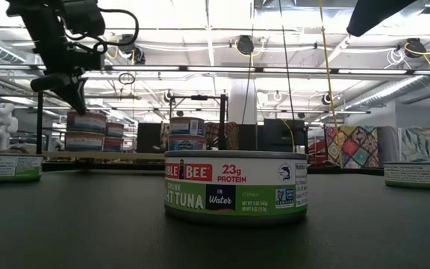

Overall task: Stack canned seafood by type on shelf
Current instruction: Stack the blue-pink tuna can on top of the other blue-pink tuna cans on the shelf, then put the green tuna can on the shelf

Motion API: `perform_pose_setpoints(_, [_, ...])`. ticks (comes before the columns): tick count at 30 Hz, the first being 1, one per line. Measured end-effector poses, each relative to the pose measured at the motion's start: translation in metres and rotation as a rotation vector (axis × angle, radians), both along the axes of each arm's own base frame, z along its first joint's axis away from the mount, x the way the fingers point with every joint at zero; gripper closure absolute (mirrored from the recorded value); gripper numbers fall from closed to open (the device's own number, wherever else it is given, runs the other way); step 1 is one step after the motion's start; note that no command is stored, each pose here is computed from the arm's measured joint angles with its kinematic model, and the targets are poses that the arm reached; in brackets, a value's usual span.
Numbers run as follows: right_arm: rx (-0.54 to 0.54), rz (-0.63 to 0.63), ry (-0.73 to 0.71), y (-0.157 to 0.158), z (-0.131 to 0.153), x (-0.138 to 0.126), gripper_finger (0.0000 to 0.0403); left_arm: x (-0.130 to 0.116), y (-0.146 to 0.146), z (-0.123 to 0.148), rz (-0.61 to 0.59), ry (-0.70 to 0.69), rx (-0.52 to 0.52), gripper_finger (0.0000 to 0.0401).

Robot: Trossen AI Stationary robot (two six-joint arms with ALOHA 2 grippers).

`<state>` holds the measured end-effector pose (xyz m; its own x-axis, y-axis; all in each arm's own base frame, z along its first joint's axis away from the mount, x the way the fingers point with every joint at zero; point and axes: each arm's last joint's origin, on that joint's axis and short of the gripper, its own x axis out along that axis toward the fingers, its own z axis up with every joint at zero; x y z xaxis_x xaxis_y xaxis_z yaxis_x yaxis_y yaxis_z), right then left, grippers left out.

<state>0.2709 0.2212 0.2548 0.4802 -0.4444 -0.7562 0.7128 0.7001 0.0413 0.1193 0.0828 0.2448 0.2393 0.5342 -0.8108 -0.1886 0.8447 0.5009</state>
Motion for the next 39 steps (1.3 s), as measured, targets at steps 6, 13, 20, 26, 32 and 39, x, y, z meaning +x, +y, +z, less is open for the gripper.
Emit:
perform_pose_setpoints(6, [0.000, 0.000, 0.000, 0.0000, 0.0000, 0.0000, 0.0403, -0.0006, -0.0003, -0.0006, 0.001, 0.010, -0.005, 0.0392])
perform_pose_setpoints(13, [0.000, 0.000, 0.000, 0.0000, 0.0000, 0.0000, 0.0403, 0.0004, -0.0004, -0.0004, -0.005, -0.008, -0.016, 0.0389])
perform_pose_setpoints(20, [0.000, 0.000, 0.000, 0.0000, 0.0000, 0.0000, 0.0403, 0.0004, -0.0005, -0.0005, -0.007, -0.007, -0.018, 0.0388])
perform_pose_setpoints(26, [-0.007, 0.013, 0.007, 0.0000, 0.0000, 0.0000, 0.0403, 0.0003, -0.0006, -0.0006, -0.012, -0.005, -0.020, 0.0386])
perform_pose_setpoints(32, [-0.008, 0.014, 0.007, 0.0002, -0.0001, 0.0002, 0.0403, 0.0004, -0.0007, -0.0006, -0.015, -0.006, -0.022, 0.0337])
perform_pose_setpoints(39, [-0.010, 0.017, 0.009, 0.0002, -0.0001, 0.0002, 0.0403, 0.0012, -0.0001, 0.0000, 0.008, -0.031, -0.023, 0.0273])
